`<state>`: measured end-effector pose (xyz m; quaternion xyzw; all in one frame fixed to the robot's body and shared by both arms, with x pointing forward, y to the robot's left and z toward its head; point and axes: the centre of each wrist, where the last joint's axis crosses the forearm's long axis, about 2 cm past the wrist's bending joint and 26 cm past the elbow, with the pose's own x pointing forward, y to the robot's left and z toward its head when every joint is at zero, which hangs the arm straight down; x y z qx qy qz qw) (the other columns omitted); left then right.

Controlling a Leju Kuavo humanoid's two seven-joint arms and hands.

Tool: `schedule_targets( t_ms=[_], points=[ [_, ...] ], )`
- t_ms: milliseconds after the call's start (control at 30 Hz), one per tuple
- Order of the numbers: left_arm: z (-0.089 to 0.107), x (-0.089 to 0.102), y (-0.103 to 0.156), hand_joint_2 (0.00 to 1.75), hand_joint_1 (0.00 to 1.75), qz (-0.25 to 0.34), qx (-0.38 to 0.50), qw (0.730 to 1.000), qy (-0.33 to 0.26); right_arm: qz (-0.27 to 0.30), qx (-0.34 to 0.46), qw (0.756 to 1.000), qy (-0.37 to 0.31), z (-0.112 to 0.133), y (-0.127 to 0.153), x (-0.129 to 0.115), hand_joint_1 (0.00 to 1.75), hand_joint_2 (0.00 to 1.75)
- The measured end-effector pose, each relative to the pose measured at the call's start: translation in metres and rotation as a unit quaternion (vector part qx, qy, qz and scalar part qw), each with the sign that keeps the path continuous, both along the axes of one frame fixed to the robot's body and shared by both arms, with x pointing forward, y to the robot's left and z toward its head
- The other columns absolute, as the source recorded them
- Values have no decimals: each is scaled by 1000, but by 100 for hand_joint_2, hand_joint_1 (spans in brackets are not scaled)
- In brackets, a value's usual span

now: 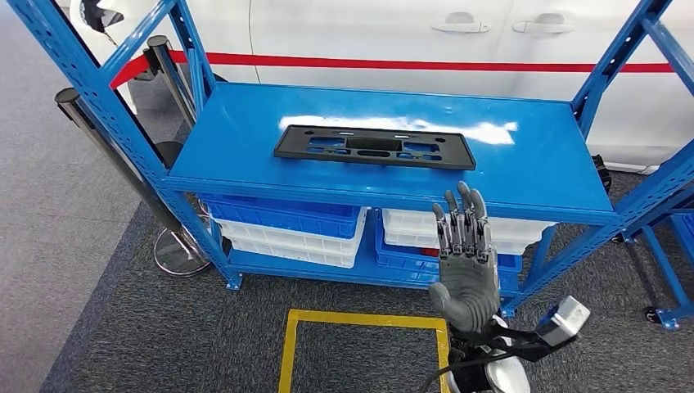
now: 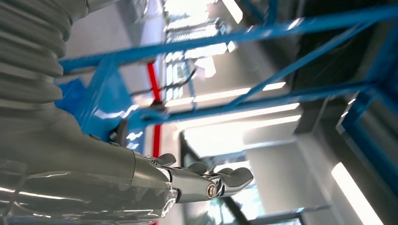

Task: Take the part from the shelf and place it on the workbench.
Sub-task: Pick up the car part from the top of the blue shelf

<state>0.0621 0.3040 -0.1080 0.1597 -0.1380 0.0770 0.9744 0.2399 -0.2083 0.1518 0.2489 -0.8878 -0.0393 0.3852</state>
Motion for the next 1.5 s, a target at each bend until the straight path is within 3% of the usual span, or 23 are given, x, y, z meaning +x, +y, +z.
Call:
schedule_targets(
  t_ms=[200, 567, 600, 700, 733, 1500],
  points=[
    [0, 0, -1, 0, 0, -2, -3, 1000, 8, 65, 31, 995, -65, 24, 7, -14, 0, 175],
    [0, -1, -9, 0, 0, -7, -13, 1000, 11, 108, 40, 987, -110, 38, 13, -22, 0, 175],
    [0, -1, -9, 0, 0, -8, -14, 1000, 11, 110, 41, 987, -112, 39, 13, -22, 0, 131],
    [0, -1, -10, 0, 0, -9, -16, 1000, 11, 114, 49, 984, -124, 39, 13, -23, 0, 131],
    [0, -1, -11, 0, 0, -10, -17, 1000, 11, 114, 51, 984, -128, 39, 13, -24, 0, 175],
    [-1, -3, -20, 0, 0, -21, -25, 999, 11, 124, 64, 977, -158, 46, 4, -39, 0, 175]
  ],
)
